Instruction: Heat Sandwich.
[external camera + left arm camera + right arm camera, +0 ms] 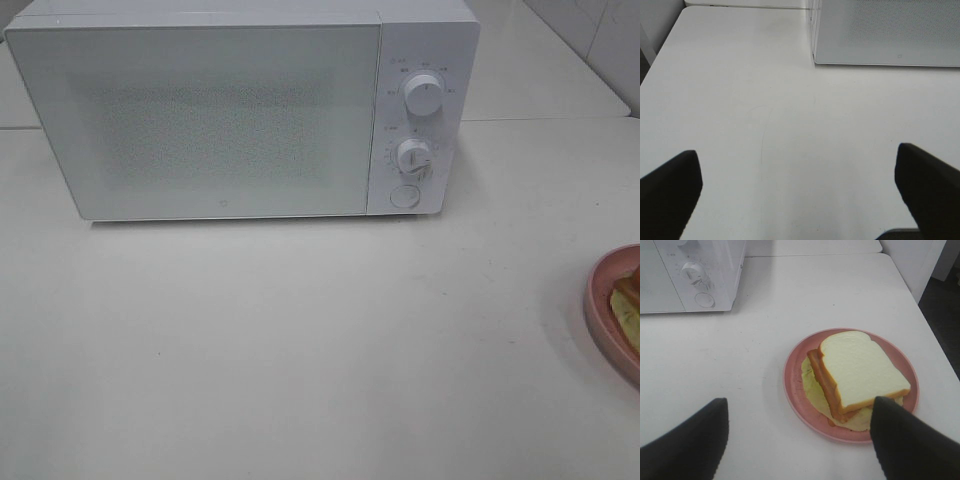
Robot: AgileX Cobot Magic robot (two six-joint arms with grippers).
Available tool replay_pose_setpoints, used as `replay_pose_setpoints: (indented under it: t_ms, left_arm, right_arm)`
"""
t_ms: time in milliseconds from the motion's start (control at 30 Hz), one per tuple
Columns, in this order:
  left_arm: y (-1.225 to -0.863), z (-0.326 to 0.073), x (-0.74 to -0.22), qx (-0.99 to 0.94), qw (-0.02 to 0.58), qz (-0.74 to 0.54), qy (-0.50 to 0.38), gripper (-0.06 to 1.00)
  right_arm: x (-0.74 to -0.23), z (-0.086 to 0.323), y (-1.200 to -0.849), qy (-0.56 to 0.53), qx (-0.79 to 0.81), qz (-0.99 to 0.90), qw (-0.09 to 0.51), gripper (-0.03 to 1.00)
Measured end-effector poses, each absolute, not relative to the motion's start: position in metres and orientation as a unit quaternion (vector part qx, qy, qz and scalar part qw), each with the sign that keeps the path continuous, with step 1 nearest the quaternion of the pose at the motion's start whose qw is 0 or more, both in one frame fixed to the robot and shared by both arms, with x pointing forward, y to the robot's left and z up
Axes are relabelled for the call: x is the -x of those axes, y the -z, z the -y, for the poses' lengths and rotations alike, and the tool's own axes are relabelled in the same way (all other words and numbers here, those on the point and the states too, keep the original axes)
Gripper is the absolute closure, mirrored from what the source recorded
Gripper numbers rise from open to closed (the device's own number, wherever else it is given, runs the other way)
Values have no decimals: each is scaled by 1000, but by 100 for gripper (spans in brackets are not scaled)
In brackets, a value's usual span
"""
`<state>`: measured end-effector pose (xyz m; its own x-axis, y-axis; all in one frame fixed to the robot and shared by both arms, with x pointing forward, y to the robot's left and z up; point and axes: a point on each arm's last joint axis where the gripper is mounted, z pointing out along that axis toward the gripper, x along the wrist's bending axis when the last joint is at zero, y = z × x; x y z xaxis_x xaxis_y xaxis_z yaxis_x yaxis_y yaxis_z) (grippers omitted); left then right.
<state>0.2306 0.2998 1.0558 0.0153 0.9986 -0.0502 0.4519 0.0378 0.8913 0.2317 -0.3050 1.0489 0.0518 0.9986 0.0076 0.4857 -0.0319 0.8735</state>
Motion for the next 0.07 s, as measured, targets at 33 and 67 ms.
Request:
replay_pose_setpoints:
  t_ms: [33,67]
  left_arm:
    - [-1056,-300,-231,-598,388,-607,-352,-5]
    - [-1056,-300,-231,-598,388,-607,-352,-5]
  right_arm:
    - [-232,305,-1049,-351,-627,-592,365,21]
    - [-232,305,-1049,-351,-627,-592,365,21]
